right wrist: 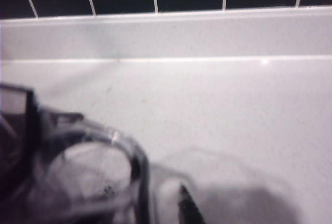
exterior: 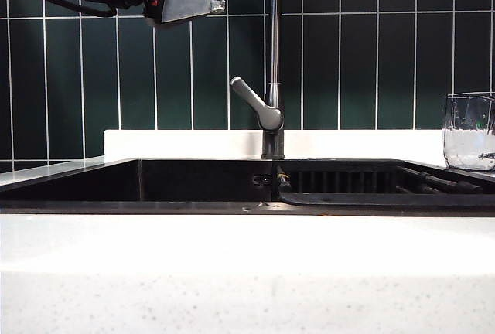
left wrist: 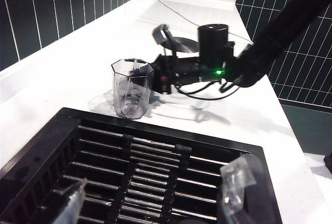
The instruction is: Pick up the mug next to the sink, go to the faucet to get some water, pour the water into the sink, and finally put the mug back to its place.
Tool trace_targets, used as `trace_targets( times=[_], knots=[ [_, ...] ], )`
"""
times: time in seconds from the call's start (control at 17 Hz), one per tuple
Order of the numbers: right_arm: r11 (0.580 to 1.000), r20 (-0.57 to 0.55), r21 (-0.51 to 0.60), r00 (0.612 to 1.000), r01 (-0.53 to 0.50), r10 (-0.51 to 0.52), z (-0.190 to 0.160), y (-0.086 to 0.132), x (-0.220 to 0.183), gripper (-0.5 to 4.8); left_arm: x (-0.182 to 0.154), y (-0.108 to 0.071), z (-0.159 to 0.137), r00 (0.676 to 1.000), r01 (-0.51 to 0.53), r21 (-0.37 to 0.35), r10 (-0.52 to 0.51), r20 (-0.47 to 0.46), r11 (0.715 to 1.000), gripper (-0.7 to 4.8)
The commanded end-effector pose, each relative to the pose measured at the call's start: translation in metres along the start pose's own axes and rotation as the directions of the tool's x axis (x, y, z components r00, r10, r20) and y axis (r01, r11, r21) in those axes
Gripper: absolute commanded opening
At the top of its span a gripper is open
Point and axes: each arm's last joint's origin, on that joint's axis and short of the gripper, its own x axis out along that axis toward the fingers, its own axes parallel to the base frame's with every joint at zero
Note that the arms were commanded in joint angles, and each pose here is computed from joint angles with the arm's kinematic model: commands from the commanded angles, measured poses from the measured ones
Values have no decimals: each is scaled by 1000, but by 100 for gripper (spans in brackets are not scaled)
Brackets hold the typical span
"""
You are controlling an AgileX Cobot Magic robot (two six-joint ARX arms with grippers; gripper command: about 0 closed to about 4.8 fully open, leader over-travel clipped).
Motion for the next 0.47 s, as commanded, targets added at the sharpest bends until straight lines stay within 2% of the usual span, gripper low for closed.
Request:
trace_targets(
  times=[0.06,0.47],
  knots=[
    [999,32,5,999,37,-37,0,-6,-11,165,0,-1,2,1000,6,13,-6,7,1000,335],
    [996,22,82,1000,19,-21,-2,-5,-12,177,0,-1,2,1000,8,13,-8,7,1000,334]
  ],
)
